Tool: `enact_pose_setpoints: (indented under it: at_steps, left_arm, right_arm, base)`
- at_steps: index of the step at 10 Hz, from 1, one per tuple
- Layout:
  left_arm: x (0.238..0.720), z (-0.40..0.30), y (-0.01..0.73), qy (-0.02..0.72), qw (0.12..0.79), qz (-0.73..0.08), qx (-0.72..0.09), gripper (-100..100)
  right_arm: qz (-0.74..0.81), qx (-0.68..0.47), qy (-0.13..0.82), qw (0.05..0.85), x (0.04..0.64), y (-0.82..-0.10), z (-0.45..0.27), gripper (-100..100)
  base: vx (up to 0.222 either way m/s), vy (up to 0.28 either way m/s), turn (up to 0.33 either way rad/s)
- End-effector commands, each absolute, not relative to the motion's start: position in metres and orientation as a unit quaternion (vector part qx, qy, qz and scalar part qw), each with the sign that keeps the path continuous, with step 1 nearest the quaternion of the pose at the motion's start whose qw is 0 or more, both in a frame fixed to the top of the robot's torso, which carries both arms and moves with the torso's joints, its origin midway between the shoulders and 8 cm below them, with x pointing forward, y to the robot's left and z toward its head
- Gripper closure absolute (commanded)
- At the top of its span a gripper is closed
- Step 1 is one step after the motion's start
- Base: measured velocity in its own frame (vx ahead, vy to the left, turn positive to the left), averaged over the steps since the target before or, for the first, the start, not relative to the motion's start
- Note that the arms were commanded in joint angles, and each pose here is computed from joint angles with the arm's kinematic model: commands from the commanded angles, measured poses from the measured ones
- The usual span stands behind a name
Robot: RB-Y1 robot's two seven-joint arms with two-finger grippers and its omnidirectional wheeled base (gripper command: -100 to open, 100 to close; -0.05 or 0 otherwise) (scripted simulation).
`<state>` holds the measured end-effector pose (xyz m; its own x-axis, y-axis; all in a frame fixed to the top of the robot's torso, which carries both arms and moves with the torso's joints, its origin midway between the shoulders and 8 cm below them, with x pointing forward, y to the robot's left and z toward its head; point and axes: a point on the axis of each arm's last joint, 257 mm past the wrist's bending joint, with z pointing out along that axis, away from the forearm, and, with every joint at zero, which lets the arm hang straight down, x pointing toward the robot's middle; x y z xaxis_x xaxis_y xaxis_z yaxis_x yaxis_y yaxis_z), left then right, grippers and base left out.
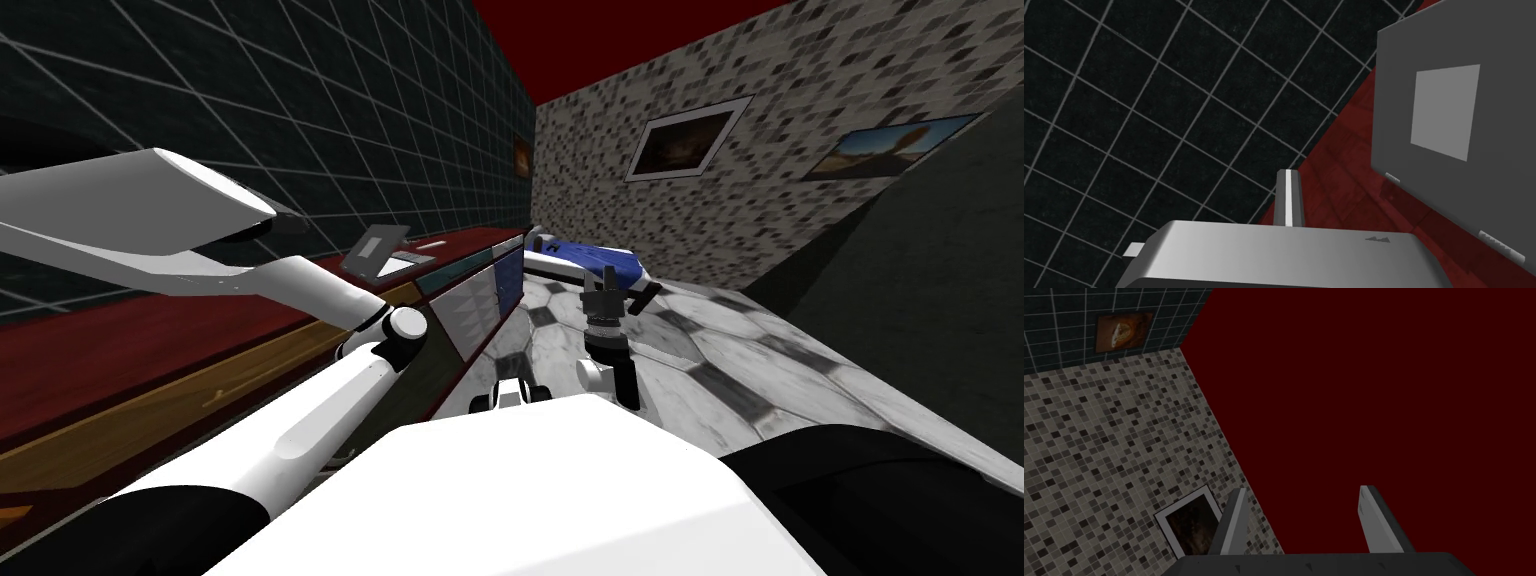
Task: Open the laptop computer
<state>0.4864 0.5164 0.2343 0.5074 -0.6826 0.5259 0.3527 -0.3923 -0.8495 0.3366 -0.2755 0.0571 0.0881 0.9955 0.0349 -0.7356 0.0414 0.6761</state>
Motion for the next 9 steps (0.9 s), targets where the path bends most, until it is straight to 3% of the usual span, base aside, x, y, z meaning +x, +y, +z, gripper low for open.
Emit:
enact_pose_setpoints:
  at_steps: [1, 3, 4, 9]
  left_arm:
    - [0.488, 0.234, 0.474, 0.151, 0.514, -0.507, -0.675, 100]
    - [0.486, 0.233, 0.453, 0.167, 0.500, -0.518, -0.674, 100]
    - [0.489, 0.239, 0.476, 0.146, 0.515, -0.505, -0.677, -100]
    - [0.490, 0.262, 0.516, 0.107, 0.540, -0.485, -0.680, -100]
  right_arm:
    - [0.634, 0.279, 0.233, 0.683, 0.337, -0.276, 0.057, 0]
    - [0.634, 0.279, 0.233, 0.683, 0.337, -0.275, 0.057, 0]
    - [0.634, 0.279, 0.233, 0.683, 0.337, -0.276, 0.057, 0]
    - [0.634, 0.279, 0.233, 0.683, 0.337, -0.275, 0.057, 0]
  base:
    - [0.141, -0.030, 0.364]
    - [0.110, -0.027, 0.287]
    - [0.000, 0.004, -0.138]
    - [-0.118, 0.025, -0.200]
